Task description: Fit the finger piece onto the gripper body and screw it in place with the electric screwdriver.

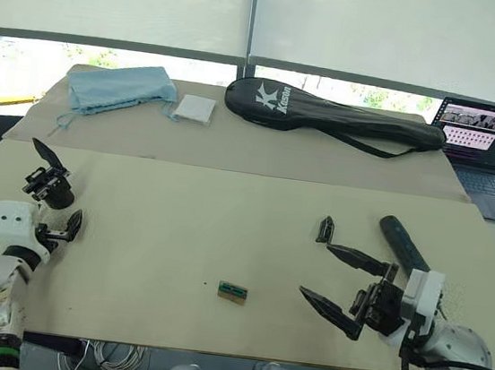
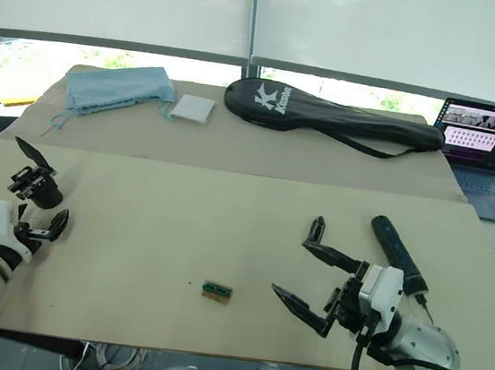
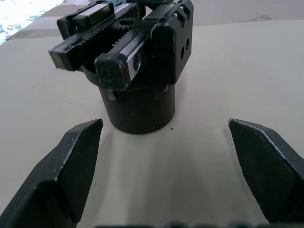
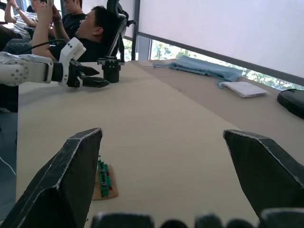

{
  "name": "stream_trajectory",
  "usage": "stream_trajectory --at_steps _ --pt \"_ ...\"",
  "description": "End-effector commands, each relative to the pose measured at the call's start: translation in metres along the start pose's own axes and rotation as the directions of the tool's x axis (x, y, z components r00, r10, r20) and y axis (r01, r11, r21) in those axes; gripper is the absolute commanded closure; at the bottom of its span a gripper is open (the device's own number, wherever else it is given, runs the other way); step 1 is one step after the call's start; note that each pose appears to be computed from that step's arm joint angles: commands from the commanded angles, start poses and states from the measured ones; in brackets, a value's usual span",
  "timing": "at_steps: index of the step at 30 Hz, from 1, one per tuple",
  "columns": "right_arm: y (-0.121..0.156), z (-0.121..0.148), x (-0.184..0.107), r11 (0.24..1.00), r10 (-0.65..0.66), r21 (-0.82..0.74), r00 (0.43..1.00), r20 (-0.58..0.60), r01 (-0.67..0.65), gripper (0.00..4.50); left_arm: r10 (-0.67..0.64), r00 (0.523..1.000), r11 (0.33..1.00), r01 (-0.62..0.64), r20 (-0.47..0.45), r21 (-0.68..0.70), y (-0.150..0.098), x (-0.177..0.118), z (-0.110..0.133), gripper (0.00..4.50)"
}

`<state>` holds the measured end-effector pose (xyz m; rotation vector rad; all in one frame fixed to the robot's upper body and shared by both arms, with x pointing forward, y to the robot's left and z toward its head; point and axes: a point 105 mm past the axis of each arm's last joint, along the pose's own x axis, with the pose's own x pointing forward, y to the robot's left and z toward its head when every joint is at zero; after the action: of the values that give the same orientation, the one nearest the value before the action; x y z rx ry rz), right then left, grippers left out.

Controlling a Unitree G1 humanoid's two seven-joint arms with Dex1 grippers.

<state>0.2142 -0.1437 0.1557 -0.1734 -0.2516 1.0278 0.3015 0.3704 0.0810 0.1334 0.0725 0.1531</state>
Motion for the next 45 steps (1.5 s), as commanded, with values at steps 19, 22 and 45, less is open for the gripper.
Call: stream_trajectory --at_steps 19,22,45 --pt "0.001 -0.006 -0.027 0.991 -0.107 -0.081 0.994 -0.032 0.104 0.02 0.108 0.994 0.989 -0.107 0.002 -0.098 0.007 0.046 0.01 0.0" --pt "0.002 -0.008 -0.031 0.99 -0.122 -0.082 0.992 -0.041 0.119 0.0 0.112 0.994 0.987 -0.111 0.002 -0.113 0.013 0.045 0.01 1.29" --pt "0.026 -0.003 -0.045 0.981 -0.183 -0.085 0.979 -0.092 0.175 0.0 -0.886 0.429 0.453 0.883 0.176 0.125 -0.251 -0.029 0.089 2.15"
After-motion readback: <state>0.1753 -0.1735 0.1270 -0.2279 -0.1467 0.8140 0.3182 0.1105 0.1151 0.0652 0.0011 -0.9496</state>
